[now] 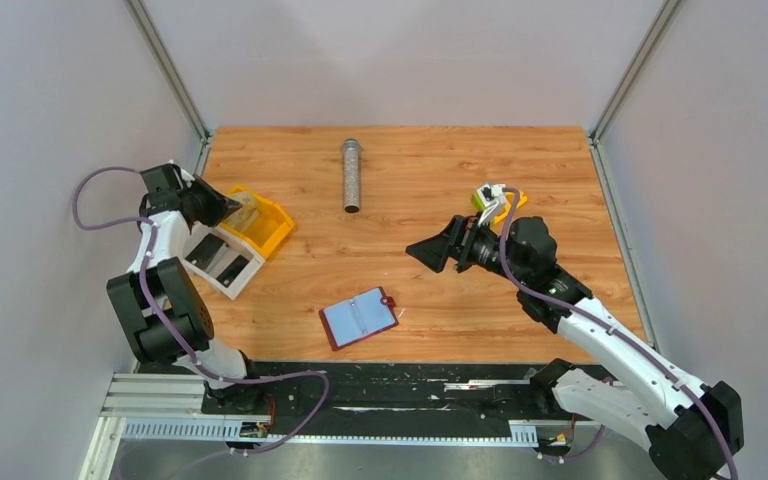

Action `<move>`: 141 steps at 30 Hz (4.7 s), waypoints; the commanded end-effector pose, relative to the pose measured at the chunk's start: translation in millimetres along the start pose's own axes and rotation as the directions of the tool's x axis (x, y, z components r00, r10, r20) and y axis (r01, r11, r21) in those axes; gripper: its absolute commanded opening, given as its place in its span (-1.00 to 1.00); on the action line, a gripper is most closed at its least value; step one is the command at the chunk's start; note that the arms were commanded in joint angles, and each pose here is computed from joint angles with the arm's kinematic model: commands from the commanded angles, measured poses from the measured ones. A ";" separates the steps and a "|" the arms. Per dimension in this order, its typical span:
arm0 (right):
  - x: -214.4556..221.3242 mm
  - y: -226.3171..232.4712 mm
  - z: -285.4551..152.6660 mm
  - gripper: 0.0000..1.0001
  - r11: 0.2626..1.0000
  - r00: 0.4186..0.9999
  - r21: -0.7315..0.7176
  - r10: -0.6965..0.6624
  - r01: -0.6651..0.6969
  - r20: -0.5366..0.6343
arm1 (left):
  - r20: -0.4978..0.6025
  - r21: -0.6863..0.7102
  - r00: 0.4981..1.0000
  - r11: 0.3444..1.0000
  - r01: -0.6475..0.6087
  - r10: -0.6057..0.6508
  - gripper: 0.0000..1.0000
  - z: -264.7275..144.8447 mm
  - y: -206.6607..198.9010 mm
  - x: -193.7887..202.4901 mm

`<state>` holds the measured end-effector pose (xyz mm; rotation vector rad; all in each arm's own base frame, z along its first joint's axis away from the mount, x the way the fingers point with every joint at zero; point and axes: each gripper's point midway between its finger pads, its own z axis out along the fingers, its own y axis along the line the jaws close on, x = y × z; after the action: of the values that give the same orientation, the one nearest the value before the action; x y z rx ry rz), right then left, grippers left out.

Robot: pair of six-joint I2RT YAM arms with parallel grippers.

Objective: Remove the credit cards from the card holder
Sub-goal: Place the credit card in the storage box, then adjust the credit card in the storage box.

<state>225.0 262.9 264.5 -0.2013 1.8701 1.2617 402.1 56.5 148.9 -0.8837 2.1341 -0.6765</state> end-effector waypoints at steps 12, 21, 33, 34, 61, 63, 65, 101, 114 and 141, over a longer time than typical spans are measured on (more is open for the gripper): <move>-8.9 -12.8 5.9 1.00 0.998 0.999 0.051 -0.043 0.042 0.015 | 0.061 -0.081 0.996 0.995 -0.054 0.059 -1.00 10.1 22.5 -23.3; -8.9 -13.9 7.3 1.00 0.998 0.999 0.054 -0.040 0.039 0.012 | 0.073 -0.088 0.997 0.996 -0.031 0.037 -1.00 18.8 29.1 -24.6; -8.5 -15.5 7.7 1.00 0.997 0.999 0.060 -0.040 0.039 0.011 | 0.084 -0.133 0.996 0.991 -0.024 0.035 -0.98 23.2 38.8 -29.2; -8.7 -15.6 7.4 1.00 0.997 0.999 0.061 -0.042 0.041 0.012 | 0.082 -0.135 0.996 0.991 -0.026 0.038 -0.97 23.5 39.4 -28.8; -7.3 -20.6 3.7 1.00 0.996 0.999 0.085 -0.037 0.035 0.016 | 0.091 -0.223 0.994 0.974 -0.044 0.066 -0.61 23.2 54.3 -36.2; -7.5 -20.5 4.0 1.00 0.996 0.999 0.085 -0.036 0.034 0.016 | 0.089 -0.222 0.994 0.974 -0.043 0.065 -0.60 23.9 53.9 -36.7; -7.3 -20.8 4.1 1.00 0.996 0.999 0.086 -0.035 0.034 0.016 | 0.088 -0.223 0.994 0.974 -0.045 0.066 -0.59 24.1 54.1 -37.2; -5.8 -27.6 7.7 1.00 0.994 1.000 0.107 -0.018 0.017 0.009 | 0.107 -0.251 0.990 0.966 -0.064 0.093 -0.34 16.5 47.5 -52.7; -3.4 -30.1 14.0 1.00 0.995 1.000 0.104 -0.006 0.007 -0.007 | 0.021 -0.173 0.954 0.941 -0.291 0.299 -0.93 23.4 7.5 -31.2; -4.9 -32.3 15.6 1.00 0.995 1.000 0.102 -0.017 0.016 0.004 | -0.133 -0.354 0.920 0.850 -0.391 0.368 -1.00 79.5 47.9 15.9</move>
<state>247.7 258.8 217.3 -0.1431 2.0181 1.1425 429.1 47.1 57.8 -0.6141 2.4688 -0.1738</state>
